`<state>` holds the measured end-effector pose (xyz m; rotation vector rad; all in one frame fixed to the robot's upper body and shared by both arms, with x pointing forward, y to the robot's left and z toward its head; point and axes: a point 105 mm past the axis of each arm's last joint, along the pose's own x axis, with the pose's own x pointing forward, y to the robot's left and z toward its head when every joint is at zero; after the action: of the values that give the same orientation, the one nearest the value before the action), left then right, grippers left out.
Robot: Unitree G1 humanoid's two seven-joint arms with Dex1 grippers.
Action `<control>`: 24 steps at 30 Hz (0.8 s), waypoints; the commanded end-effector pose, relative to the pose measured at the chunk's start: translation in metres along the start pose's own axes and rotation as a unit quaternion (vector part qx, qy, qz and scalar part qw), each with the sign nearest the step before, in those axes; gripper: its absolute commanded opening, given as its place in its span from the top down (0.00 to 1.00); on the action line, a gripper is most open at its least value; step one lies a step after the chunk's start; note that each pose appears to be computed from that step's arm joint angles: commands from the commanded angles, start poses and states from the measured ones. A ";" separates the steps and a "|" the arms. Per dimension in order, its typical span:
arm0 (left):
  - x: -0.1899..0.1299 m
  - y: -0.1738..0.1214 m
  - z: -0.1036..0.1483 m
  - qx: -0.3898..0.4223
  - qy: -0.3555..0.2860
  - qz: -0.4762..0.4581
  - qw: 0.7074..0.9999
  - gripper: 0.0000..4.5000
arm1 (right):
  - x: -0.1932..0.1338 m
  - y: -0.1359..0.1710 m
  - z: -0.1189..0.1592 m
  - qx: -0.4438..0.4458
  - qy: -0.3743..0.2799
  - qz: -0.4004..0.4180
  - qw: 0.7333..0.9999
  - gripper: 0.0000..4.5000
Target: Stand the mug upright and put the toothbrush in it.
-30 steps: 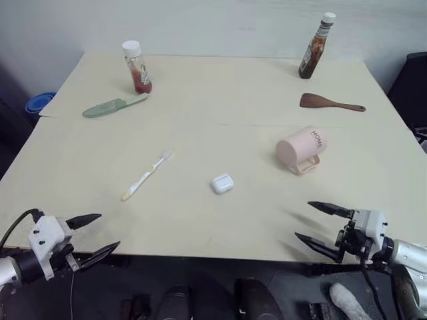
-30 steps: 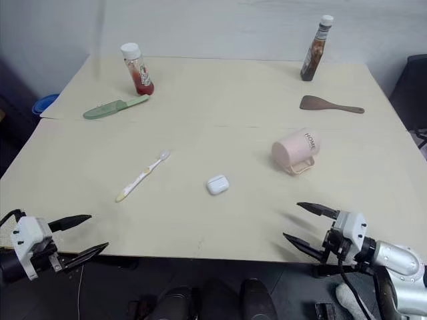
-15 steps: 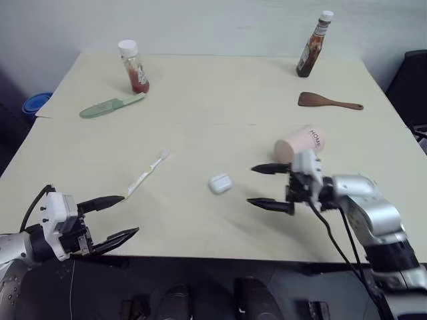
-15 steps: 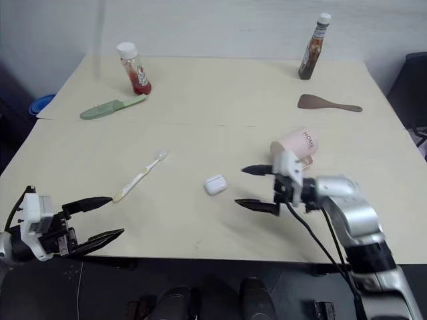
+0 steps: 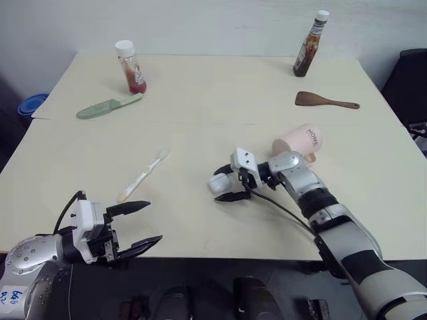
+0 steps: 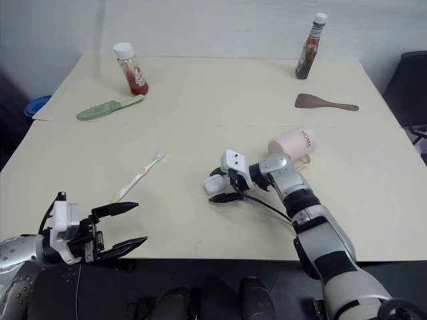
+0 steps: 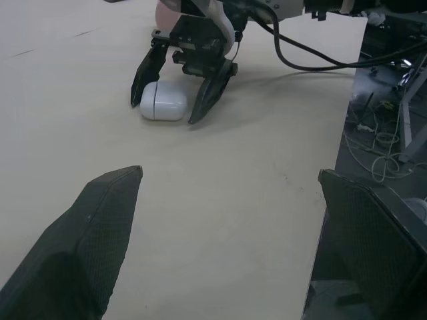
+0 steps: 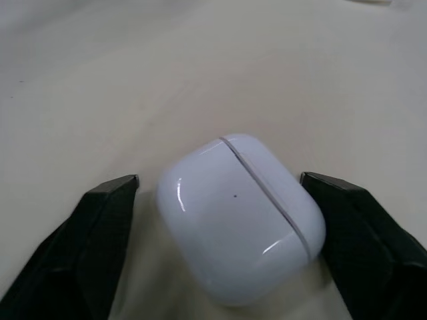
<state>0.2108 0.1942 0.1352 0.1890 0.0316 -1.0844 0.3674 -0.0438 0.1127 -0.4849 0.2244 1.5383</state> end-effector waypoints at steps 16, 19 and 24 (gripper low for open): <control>0.050 -0.003 0.020 0.010 -0.070 -0.080 0.994 0.00 | -0.248 0.089 -0.047 0.139 -0.025 -0.364 0.921 0.39; 0.058 0.000 0.022 0.017 -0.074 -0.092 0.993 0.00 | -0.301 0.095 -0.085 0.164 0.026 -0.493 0.854 0.39; 0.065 0.012 0.027 0.034 -0.081 -0.085 0.992 0.00 | -0.332 0.105 -0.123 0.179 0.070 -0.576 0.795 0.39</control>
<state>0.2472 0.1375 0.1516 0.1371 -0.1130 -1.2736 0.2707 -0.3935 0.1172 -0.2659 0.3087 0.2686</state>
